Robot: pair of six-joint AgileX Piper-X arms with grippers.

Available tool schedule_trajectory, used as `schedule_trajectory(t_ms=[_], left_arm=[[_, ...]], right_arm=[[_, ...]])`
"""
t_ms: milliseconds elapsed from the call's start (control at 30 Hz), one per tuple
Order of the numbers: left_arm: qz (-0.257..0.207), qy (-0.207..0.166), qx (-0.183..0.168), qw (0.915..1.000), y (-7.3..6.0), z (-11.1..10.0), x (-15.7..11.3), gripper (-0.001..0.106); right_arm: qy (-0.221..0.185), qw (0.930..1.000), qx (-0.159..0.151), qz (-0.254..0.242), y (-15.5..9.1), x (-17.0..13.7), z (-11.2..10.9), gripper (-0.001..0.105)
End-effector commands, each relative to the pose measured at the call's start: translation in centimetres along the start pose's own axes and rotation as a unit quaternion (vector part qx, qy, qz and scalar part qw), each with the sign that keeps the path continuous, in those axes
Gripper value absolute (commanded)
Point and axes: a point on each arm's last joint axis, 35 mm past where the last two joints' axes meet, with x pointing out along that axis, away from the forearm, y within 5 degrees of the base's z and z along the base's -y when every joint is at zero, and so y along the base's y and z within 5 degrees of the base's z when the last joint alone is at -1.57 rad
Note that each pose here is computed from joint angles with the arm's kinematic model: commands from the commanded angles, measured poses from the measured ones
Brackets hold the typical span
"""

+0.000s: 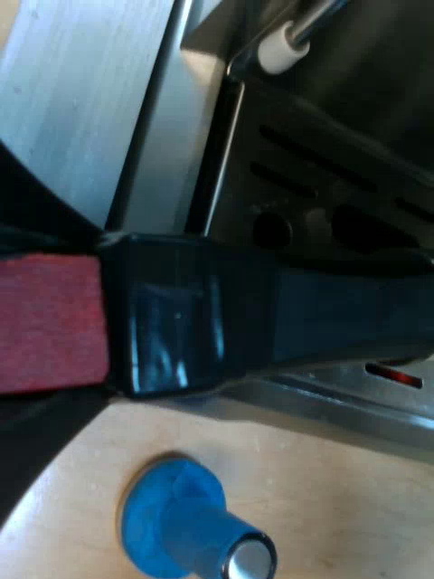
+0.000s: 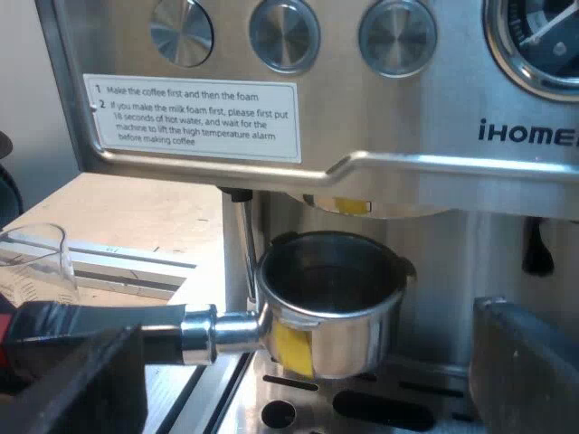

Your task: Put the handle in the coffee machine

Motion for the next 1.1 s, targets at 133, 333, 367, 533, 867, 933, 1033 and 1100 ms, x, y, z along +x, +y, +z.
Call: schedule_trajectory(t_ms=[133,333,367,533,867,933,1033,1100], left_arm=[[-0.01,-0.038,0.015,0.9991,0.7,0.9,-0.1,0.0],[-0.02,-0.033,0.01,0.9992,1.0,1.0,0.4,0.0],[-0.02,-0.032,0.009,0.9992,1.0,1.0,0.4,0.0],[-0.02,-0.031,-0.002,0.9993,1.0,0.9,0.4,0.0],[-0.014,-0.022,-0.018,0.9995,0.6,1.8,0.4,0.0],[-0.015,-0.021,-0.023,0.9994,0.5,1.9,0.5,0.0],[-0.009,-0.021,-0.03,0.9993,0.7,1.9,0.5,0.0],[-0.007,-0.023,-0.026,0.9994,0.6,2.1,0.3,0.0]], right_arm=[[-0.002,1.0,-0.005,-0.002,0.0,-0.1,0.2,0.074],[-0.002,1.0,-0.005,-0.002,0.0,-0.1,0.2,0.074],[-0.002,1.0,-0.005,-0.002,0.0,-0.1,0.2,0.074],[-0.002,1.0,-0.005,-0.002,0.0,-0.1,0.2,0.074],[-0.002,1.0,-0.005,-0.002,0.0,-0.1,0.2,0.074],[-0.002,1.0,-0.005,-0.002,0.0,-0.1,0.2,0.074],[-0.002,1.0,-0.005,-0.002,0.0,-0.1,0.2,0.074],[-0.002,1.0,-0.005,-0.002,0.0,-0.1,0.2,0.074]])
